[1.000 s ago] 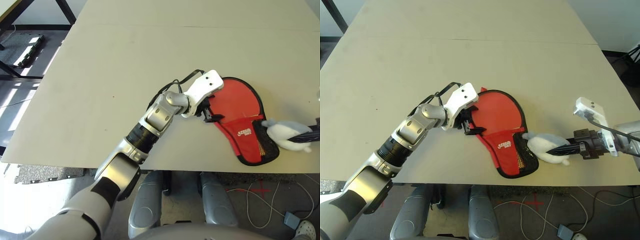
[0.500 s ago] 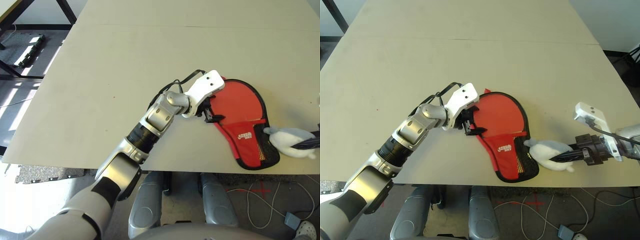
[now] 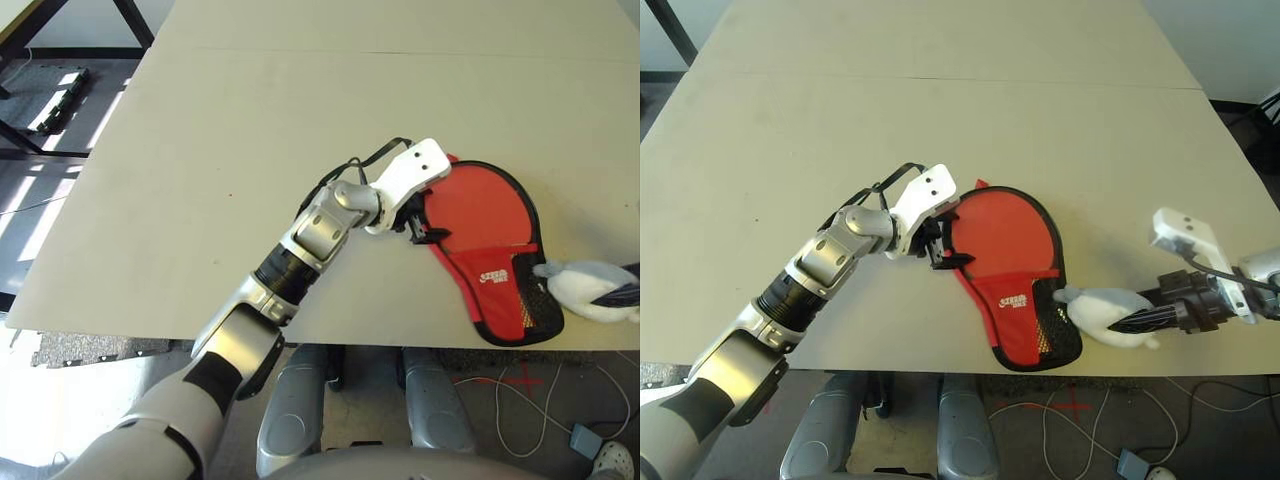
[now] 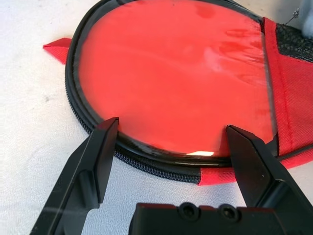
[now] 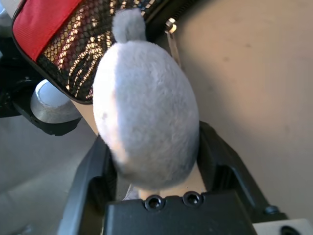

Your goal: Store the ping-pong paddle in its case and zip it.

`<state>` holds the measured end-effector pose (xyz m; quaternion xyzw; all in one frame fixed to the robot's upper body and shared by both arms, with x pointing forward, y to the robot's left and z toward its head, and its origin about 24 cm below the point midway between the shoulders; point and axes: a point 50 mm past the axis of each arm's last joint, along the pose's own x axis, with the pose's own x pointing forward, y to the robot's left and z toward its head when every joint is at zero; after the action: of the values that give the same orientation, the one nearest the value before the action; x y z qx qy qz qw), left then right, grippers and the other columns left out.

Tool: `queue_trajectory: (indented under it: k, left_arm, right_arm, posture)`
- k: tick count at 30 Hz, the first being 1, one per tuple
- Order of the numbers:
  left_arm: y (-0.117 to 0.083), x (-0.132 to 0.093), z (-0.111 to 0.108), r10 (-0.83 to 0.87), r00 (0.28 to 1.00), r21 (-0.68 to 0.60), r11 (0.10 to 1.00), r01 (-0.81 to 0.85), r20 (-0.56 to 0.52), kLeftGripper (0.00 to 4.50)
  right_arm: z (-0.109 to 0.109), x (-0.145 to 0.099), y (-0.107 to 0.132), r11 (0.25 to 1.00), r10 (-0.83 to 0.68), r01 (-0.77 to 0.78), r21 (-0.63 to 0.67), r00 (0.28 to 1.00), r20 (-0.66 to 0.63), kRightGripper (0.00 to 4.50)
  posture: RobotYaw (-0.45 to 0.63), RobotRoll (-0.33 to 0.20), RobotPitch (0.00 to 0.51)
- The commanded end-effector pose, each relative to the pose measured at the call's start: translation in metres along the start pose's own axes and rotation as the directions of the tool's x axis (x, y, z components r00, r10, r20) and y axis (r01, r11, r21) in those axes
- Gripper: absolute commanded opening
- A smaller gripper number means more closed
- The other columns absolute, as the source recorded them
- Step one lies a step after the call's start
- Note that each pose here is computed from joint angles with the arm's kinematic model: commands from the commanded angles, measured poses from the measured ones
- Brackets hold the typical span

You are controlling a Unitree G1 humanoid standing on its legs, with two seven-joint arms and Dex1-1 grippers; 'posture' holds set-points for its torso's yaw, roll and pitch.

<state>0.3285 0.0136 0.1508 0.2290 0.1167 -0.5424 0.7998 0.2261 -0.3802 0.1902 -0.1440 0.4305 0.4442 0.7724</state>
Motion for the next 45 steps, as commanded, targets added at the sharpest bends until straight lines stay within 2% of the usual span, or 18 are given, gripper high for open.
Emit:
queue_trajectory:
  k: [1, 2, 3, 8, 14, 17, 18, 20, 23, 25, 28, 33, 38, 45]
  left_arm:
    - [0.001, -0.003, -0.008, -0.005, 1.000, -0.048, 0.999, 0.004, -0.028, 4.50]
    - [0.005, -0.008, -0.005, 0.003, 1.000, -0.052, 0.999, -0.004, -0.012, 4.50]
    - [0.008, -0.013, -0.001, 0.013, 1.000, -0.055, 0.998, -0.012, 0.005, 4.50]
    - [0.027, -0.039, 0.017, 0.066, 0.995, -0.074, 0.995, -0.060, 0.069, 4.50]
    - [0.051, -0.074, 0.032, 0.192, 0.968, -0.133, 0.976, -0.172, 0.163, 4.50]
    - [0.068, -0.098, 0.034, 0.342, 0.902, -0.219, 0.932, -0.289, 0.263, 4.50]
    - [0.074, -0.105, 0.032, 0.396, 0.872, -0.264, 0.908, -0.326, 0.286, 4.50]
    - [0.079, -0.116, 0.026, 0.474, 0.822, -0.309, 0.871, -0.383, 0.317, 4.50]
    - [0.088, -0.133, 0.015, 0.608, 0.711, -0.371, 0.788, -0.491, 0.352, 4.50]
    - [0.094, -0.150, 0.002, 0.716, 0.595, -0.423, 0.697, -0.579, 0.367, 4.50]
    - [0.099, -0.173, -0.030, 0.854, 0.432, -0.488, 0.521, -0.701, 0.291, 4.50]
    - [0.098, -0.196, -0.066, 0.944, 0.259, -0.519, 0.329, -0.789, 0.204, 4.50]
    - [0.093, -0.215, -0.099, 0.984, 0.135, -0.514, 0.175, -0.840, 0.114, 4.50]
    - [0.085, -0.226, -0.130, 0.996, 0.072, -0.479, 0.086, -0.874, 0.046, 4.50]
  right_arm:
    - [0.003, -0.016, -0.001, 0.999, -0.044, 0.044, 0.006, 0.998, 0.037, 4.09]
    - [0.005, -0.023, -0.003, 0.997, -0.075, 0.074, 0.010, 0.995, 0.063, 4.42]
    - [0.006, -0.029, -0.005, 0.994, -0.105, 0.104, 0.017, 0.990, 0.092, 4.46]
    - [0.010, -0.042, -0.015, 0.980, -0.196, 0.186, 0.066, 0.956, 0.220, 4.46]
    - [0.019, -0.045, -0.029, 0.965, -0.264, 0.234, 0.122, 0.867, 0.422, 4.46]
    - [0.032, -0.040, -0.042, 0.921, -0.380, 0.350, 0.169, 0.716, 0.586, 4.46]
    - [0.036, -0.040, -0.047, 0.893, -0.431, 0.405, 0.193, 0.655, 0.621, 4.46]
    - [0.037, -0.039, -0.052, 0.852, -0.499, 0.464, 0.241, 0.582, 0.642, 4.46]
    - [0.036, -0.036, -0.057, 0.793, -0.568, 0.537, 0.286, 0.487, 0.663, 4.46]
    - [0.035, -0.031, -0.062, 0.738, -0.625, 0.589, 0.329, 0.414, 0.661, 4.46]
    - [0.034, -0.022, -0.069, 0.649, -0.693, 0.650, 0.396, 0.291, 0.659, 4.46]
    - [0.029, -0.006, -0.075, 0.541, -0.763, 0.682, 0.492, 0.154, 0.627, 4.46]
    - [0.029, 0.007, -0.080, 0.433, -0.815, 0.707, 0.559, 0.042, 0.577, 4.46]
    - [0.025, 0.015, -0.084, 0.344, -0.862, 0.678, 0.650, -0.047, 0.506, 4.46]
  posture:
    - [-0.13, 0.000, 0.285]
    - [-0.13, 0.000, 0.282]
    - [-0.13, 0.000, 0.282]
    - [-0.13, 0.000, 0.273]
    - [-0.12, 0.000, 0.268]
    - [-0.12, 0.000, 0.268]
    - [-0.12, 0.000, 0.268]
    - [-0.11, 0.000, 0.271]
    - [-0.10, 0.000, 0.273]
    - [-0.10, 0.000, 0.274]
    - [-0.10, 0.000, 0.275]
    - [-0.09, 0.000, 0.270]
    - [-0.09, 0.000, 0.261]
    - [-0.09, 0.000, 0.247]
